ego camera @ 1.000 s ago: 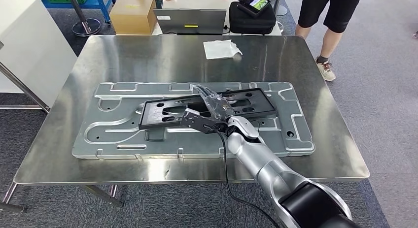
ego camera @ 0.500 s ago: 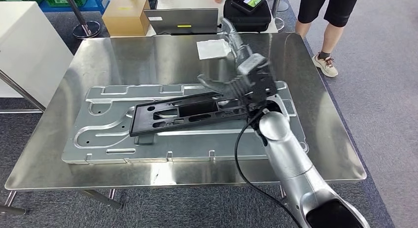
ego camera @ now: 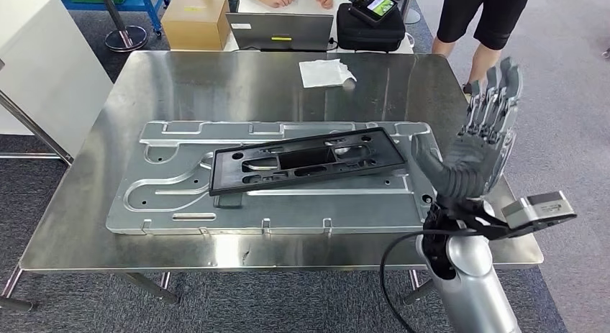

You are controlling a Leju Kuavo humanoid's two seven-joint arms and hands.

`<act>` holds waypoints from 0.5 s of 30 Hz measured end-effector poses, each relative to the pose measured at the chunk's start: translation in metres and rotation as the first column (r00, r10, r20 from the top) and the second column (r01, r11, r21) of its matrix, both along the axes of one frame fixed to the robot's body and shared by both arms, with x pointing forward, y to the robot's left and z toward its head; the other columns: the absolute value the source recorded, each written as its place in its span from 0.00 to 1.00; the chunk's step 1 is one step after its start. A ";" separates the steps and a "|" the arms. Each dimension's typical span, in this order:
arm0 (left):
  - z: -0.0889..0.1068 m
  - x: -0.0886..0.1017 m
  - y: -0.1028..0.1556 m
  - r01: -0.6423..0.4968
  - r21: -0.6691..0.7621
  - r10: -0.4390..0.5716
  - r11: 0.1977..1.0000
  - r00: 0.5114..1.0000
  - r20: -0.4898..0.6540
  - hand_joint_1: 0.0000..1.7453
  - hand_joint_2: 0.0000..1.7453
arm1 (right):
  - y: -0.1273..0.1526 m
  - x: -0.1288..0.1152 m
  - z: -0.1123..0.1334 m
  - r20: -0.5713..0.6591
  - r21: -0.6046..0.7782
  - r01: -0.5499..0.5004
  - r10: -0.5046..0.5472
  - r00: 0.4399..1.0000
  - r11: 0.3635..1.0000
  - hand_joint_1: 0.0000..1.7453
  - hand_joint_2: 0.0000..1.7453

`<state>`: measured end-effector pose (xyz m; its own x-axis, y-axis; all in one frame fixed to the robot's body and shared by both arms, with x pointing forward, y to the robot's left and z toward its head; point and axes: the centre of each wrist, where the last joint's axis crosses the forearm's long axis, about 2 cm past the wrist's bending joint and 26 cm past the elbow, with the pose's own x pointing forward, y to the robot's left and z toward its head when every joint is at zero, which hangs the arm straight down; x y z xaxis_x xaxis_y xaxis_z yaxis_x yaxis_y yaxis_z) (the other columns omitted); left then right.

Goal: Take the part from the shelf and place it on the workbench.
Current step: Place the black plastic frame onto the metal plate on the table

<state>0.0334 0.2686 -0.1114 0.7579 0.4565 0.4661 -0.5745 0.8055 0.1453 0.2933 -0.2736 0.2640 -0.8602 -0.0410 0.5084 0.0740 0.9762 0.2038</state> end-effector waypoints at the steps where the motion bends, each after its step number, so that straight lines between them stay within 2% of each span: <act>1: 0.000 0.000 -0.001 -0.006 -0.004 0.006 1.000 1.000 0.002 0.00 0.00 | -0.002 -0.007 -0.010 -0.031 0.011 -0.001 0.002 1.000 1.000 0.00 0.00; 6: 0.000 0.000 -0.005 -0.024 -0.016 0.024 1.000 1.000 0.009 0.00 0.00 | -0.014 -0.035 -0.049 -0.137 -0.004 0.022 -0.023 0.990 1.000 0.00 0.00; 11: 0.000 -0.001 -0.005 -0.033 -0.018 0.033 0.999 0.999 0.009 0.00 0.00 | -0.017 -0.044 -0.059 -0.183 -0.013 0.039 -0.040 0.982 0.999 0.00 0.00; 15: 0.000 0.000 -0.006 -0.035 -0.029 0.035 0.999 0.999 0.016 0.00 0.00 | -0.019 -0.059 -0.075 -0.262 -0.081 0.046 -0.066 0.963 0.996 0.00 0.00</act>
<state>0.0330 0.2630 -0.1113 0.7333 0.4960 0.4650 -0.6046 0.7886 0.1123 0.2347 -0.2928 0.1885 -0.6947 0.0494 0.7176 0.1703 0.9806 0.0974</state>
